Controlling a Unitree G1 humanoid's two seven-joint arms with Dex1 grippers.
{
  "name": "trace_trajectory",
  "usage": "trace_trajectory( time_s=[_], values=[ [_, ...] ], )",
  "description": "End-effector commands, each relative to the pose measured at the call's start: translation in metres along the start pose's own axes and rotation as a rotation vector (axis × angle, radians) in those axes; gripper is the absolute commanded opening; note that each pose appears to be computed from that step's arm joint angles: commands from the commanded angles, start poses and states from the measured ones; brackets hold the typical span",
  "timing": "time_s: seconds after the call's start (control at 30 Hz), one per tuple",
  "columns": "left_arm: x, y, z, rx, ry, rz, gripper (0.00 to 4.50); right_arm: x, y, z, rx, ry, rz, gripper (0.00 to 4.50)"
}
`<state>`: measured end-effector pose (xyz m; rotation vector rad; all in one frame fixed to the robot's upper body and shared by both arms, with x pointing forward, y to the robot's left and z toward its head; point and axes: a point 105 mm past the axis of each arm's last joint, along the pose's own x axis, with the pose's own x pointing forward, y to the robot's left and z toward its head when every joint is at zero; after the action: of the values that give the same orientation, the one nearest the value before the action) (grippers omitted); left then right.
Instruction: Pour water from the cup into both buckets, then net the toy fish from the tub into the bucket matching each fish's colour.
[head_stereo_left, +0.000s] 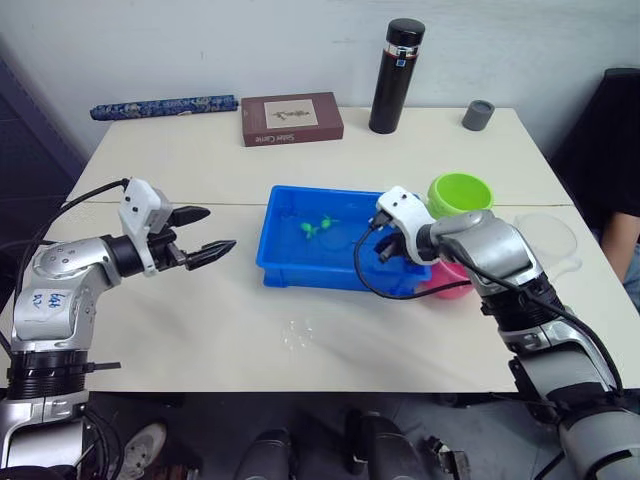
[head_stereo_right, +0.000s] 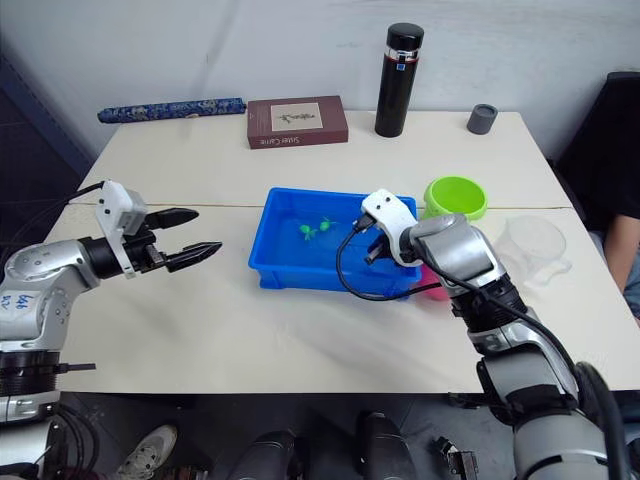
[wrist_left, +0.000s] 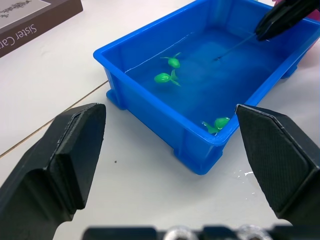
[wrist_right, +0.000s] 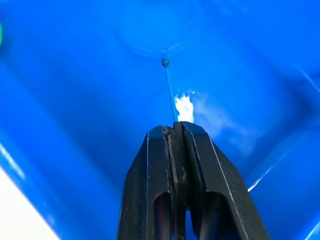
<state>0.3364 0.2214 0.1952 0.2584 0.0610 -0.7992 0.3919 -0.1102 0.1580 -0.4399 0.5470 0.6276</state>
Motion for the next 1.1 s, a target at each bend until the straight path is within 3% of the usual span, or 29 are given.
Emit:
trace_trajectory(
  time_s=[0.03, 0.33, 0.67, 1.1],
  values=[
    [-0.003, 0.001, 0.014, 0.045, -0.025, 0.007, 4.46, -0.008, -0.008, 0.02, -0.01, -0.083, -0.046, 0.0],
    [0.0, 0.0, 0.014, 0.045, -0.031, -0.003, 4.46, -0.017, -0.007, 0.031, 0.025, -0.149, -0.029, 0.0],
    [0.008, 0.001, 0.018, 0.052, -0.05, -0.027, 4.46, -0.038, -0.01, 0.025, 0.002, -0.179, -0.018, 0.0],
    [0.03, -0.007, 0.03, 0.071, -0.087, -0.143, 4.46, -0.091, -0.022, 0.017, -0.03, -0.246, -0.038, 0.0]
  ],
)
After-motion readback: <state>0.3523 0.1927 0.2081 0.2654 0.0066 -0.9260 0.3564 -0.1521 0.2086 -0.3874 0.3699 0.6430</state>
